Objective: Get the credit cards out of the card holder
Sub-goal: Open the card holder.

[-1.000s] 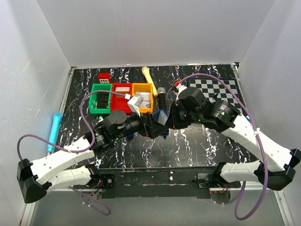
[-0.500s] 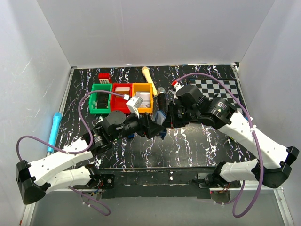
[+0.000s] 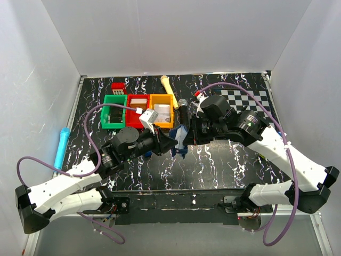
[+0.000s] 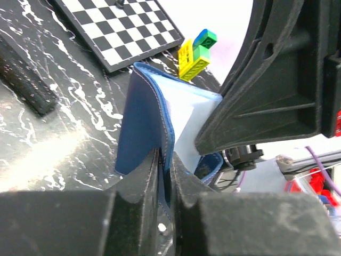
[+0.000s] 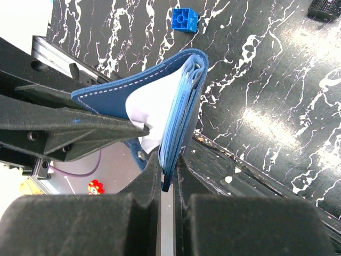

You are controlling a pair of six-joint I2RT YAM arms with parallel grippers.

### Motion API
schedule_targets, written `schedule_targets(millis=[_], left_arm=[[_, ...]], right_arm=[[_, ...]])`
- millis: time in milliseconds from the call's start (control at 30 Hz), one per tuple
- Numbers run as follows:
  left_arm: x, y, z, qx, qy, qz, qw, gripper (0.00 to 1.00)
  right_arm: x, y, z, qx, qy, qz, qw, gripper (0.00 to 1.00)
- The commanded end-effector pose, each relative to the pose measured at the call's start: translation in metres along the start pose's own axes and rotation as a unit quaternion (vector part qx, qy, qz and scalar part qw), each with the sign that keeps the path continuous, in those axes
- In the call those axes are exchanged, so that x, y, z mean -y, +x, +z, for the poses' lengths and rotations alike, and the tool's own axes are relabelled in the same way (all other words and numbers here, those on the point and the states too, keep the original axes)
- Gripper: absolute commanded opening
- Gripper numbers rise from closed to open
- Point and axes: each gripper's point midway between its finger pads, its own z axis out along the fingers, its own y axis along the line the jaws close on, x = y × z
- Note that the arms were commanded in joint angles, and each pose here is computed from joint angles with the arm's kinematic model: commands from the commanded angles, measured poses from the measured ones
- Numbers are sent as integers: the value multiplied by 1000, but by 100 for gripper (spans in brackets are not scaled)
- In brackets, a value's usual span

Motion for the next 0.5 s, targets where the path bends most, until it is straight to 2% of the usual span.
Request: schedule_targets(millis=[0,100,200,300,400,467], left_arm=[[-12,0,-3,5,-31,2,1000,0],[-9,-3,-8,13,-25,-4,1000,0],[-8,-10,-15,20,-33,-17,999,0],[-4,-18,-22,29,-34,-24,999,0],[2,-28,-29,43,-26,-30,998,0],[5,-32,-32,48,-23,-31,998,0]], right_arm=[[-49,-15,-32,38,-117,-23,992,1],[-50,-13,-34,40,-123,-29,991,1],[-48,-12,-36,41,-124,-33,991,22],[-47,-11,-37,45,-129,-33,990,34],[-48,-12,-37,50,-136,-35,989,43],[-50,-14,-40,59,-143,-35,987,43]])
